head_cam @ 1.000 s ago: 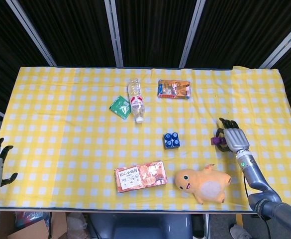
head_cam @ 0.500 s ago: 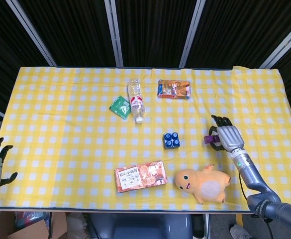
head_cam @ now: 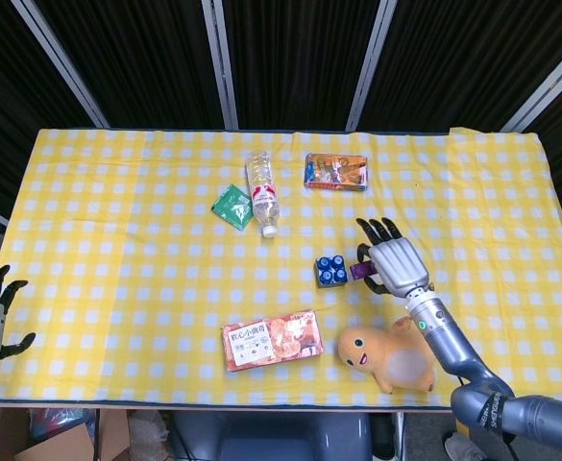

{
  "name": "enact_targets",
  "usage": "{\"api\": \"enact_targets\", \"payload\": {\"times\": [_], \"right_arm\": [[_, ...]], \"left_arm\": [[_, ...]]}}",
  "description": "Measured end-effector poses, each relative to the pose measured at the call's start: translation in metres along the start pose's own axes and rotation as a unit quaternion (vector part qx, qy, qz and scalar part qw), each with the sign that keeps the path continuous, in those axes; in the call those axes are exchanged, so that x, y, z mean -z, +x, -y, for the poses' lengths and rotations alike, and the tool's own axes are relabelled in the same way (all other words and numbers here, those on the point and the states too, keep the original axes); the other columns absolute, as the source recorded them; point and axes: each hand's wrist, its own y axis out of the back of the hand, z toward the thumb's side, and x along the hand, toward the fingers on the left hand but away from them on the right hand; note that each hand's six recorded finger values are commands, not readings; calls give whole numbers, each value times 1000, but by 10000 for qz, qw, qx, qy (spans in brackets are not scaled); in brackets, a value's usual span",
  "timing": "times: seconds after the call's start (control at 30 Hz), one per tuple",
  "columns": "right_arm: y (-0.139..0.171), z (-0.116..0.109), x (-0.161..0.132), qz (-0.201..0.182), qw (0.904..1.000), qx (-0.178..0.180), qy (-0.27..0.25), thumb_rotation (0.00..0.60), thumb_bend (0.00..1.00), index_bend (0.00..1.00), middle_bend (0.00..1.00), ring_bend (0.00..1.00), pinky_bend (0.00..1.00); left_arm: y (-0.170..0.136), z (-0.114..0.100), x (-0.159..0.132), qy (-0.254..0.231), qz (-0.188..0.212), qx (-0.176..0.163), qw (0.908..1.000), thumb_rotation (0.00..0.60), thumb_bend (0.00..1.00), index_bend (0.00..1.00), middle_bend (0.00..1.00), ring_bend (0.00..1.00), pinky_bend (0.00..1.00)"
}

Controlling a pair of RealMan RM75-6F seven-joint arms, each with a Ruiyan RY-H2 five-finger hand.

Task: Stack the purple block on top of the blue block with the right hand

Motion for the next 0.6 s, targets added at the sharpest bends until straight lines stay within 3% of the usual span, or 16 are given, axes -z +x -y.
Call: {"api": "enact_targets", "payload": {"times": [0.17,0.6], "right_arm": [[-8,-5,-24,-76,9999,-41,62,600,446,567,0,0,0],[-28,12,-53,-70,9994,-317,92,600,446,567,0,0,0]], "left_arm": [[0,-1,0,-36,40,-3,10000,600,243,189,0,0,100],[1,-1,0,-106,120,24,9999,600,243,189,0,0,100]]}}
